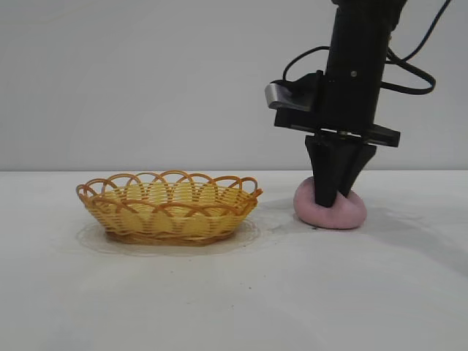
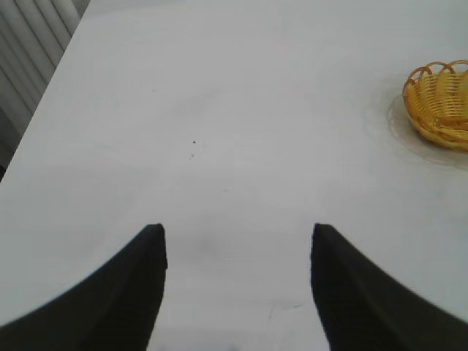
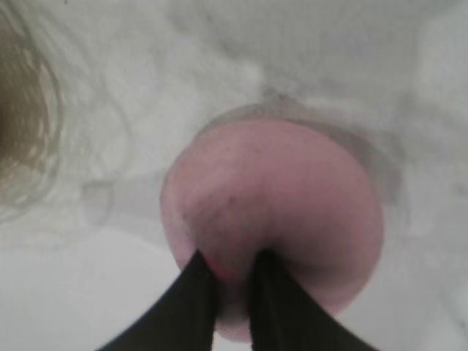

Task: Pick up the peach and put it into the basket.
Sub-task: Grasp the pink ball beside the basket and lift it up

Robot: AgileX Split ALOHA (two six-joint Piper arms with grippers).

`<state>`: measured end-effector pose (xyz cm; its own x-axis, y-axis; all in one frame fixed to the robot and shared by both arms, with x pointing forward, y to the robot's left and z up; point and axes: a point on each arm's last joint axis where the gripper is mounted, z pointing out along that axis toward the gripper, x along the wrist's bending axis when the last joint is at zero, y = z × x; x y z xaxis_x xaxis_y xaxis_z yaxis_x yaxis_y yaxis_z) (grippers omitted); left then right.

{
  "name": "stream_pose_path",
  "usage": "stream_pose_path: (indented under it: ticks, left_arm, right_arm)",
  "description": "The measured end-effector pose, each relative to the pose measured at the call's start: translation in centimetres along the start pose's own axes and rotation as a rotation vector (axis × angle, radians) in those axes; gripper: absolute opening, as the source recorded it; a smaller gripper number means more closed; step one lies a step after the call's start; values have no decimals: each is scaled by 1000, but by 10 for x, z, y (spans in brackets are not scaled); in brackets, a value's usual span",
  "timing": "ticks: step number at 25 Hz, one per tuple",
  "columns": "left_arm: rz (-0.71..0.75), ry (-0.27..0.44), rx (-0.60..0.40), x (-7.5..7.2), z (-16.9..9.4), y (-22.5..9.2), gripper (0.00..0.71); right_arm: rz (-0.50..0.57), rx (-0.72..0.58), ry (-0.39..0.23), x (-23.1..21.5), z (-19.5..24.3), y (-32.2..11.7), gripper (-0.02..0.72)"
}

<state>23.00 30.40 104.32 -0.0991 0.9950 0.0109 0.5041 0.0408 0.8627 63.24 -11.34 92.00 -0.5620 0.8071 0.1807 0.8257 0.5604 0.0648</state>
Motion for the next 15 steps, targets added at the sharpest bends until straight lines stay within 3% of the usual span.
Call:
stream_pose_path:
  ticks: [6, 11, 15]
  left_arm:
    - [0, 0, 0, 0, 0, 0, 383]
    - [0, 0, 0, 0, 0, 0, 383]
    - [0, 0, 0, 0, 0, 0, 383]
  right_arm:
    - [-38, -134, -41, 9, -45, 1, 0]
    - [-120, -261, 27, 40, -82, 1, 0]
    - [-217, -278, 108, 82, -77, 5, 0]
